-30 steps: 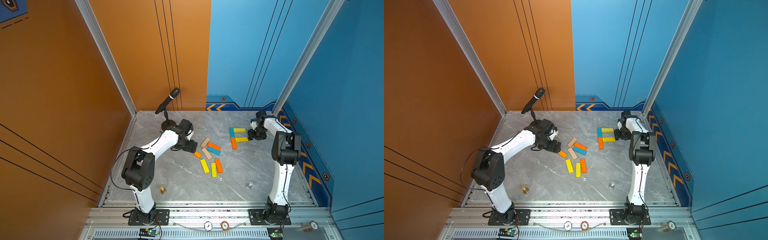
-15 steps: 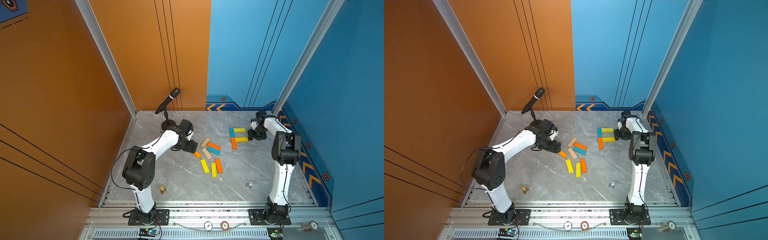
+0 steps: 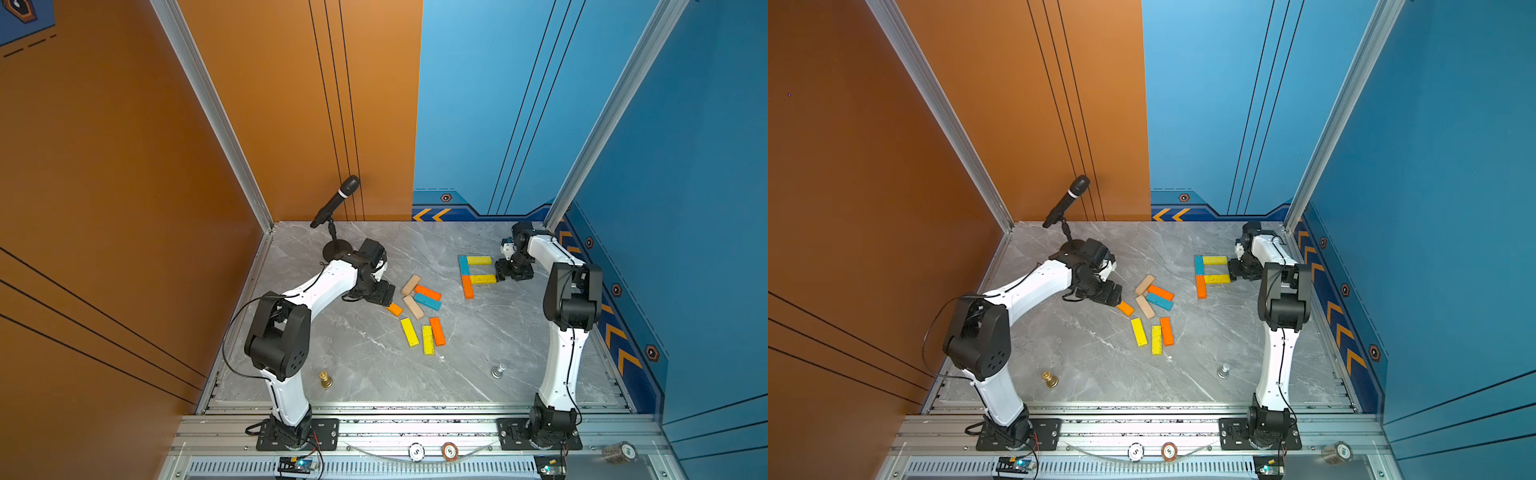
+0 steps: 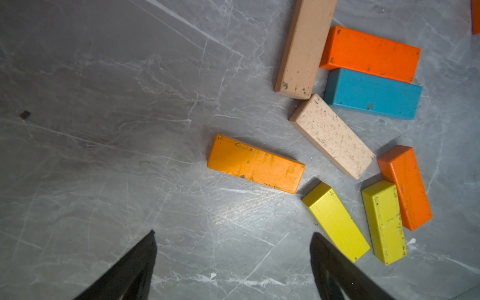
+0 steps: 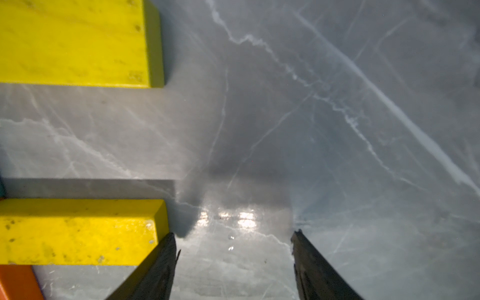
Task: Assemble the number 6 with building blocks
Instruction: Assemble the building block at the center of the board, then pick up the building block from the center of the board.
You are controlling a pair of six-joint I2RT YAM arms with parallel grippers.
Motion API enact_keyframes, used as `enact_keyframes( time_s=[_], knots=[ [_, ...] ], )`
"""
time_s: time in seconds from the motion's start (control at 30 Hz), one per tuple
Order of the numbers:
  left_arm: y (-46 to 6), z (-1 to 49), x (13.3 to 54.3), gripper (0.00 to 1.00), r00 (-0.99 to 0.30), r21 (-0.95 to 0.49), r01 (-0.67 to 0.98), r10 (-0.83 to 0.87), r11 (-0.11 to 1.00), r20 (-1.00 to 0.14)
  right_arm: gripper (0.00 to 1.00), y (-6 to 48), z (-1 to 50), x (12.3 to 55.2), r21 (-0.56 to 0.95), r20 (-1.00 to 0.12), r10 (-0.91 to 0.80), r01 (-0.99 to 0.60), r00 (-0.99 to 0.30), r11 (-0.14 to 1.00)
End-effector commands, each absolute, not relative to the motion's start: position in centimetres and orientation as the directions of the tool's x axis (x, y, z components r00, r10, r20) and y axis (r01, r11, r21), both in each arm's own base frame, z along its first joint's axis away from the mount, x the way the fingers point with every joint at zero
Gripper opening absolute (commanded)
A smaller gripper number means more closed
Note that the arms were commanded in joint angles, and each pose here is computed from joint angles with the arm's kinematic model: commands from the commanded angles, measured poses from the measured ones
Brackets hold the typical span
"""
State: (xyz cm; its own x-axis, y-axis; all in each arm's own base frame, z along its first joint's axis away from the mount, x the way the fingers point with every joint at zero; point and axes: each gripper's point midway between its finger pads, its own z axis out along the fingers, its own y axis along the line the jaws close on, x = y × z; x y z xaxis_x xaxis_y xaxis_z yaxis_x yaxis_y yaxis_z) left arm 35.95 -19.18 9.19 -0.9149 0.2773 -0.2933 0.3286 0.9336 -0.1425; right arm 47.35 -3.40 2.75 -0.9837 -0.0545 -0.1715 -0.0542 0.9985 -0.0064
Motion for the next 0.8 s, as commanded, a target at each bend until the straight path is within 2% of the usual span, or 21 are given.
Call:
enact_keyframes(
  time_s=[0.0, 0.23, 0.37, 0.43, 0.57, 0.77],
  knots=[
    [-19.5, 9.7, 36.1, 0.92, -0.908, -0.132, 0.347, 0.298, 0.928, -0.296, 0.72, -4.1, 5.3, 47.8, -0.045, -0.207, -0.030, -0.021, -0.978, 0.999],
    [-19.4, 10.2, 36.1, 0.94, -0.903, -0.126, 0.348, 0.296, 0.929, -0.311, 0.74, -5.4, 10.6, 48.7, -0.108, -0.355, 0.104, 0.152, -0.929, 0.983],
    [-19.1, 10.7, 36.2, 0.95, -0.902, -0.115, 0.337, 0.286, 0.934, -0.323, 0.74, -3.4, 13.4, 47.7, -0.078, -0.451, 0.182, 0.241, -0.874, 0.967],
    [-18.8, 11.1, 36.3, 0.99, -0.901, -0.106, 0.327, 0.276, 0.939, -0.334, 0.74, -1.5, 14.5, 46.8, -0.039, -0.489, 0.209, 0.260, -0.847, 0.965],
    [-18.3, 11.8, 36.5, 0.98, -0.900, -0.096, 0.301, 0.249, 0.949, -0.359, 0.75, 4.4, 15.2, 44.6, 0.057, -0.522, 0.200, 0.199, -0.829, 0.978],
    [-16.9, 13.5, 37.1, 0.98, -0.895, -0.115, 0.223, 0.157, 0.968, -0.419, 0.74, 14.0, 13.0, 39.1, 0.094, -0.444, 0.068, 0.029, -0.893, 0.995]
  ],
)
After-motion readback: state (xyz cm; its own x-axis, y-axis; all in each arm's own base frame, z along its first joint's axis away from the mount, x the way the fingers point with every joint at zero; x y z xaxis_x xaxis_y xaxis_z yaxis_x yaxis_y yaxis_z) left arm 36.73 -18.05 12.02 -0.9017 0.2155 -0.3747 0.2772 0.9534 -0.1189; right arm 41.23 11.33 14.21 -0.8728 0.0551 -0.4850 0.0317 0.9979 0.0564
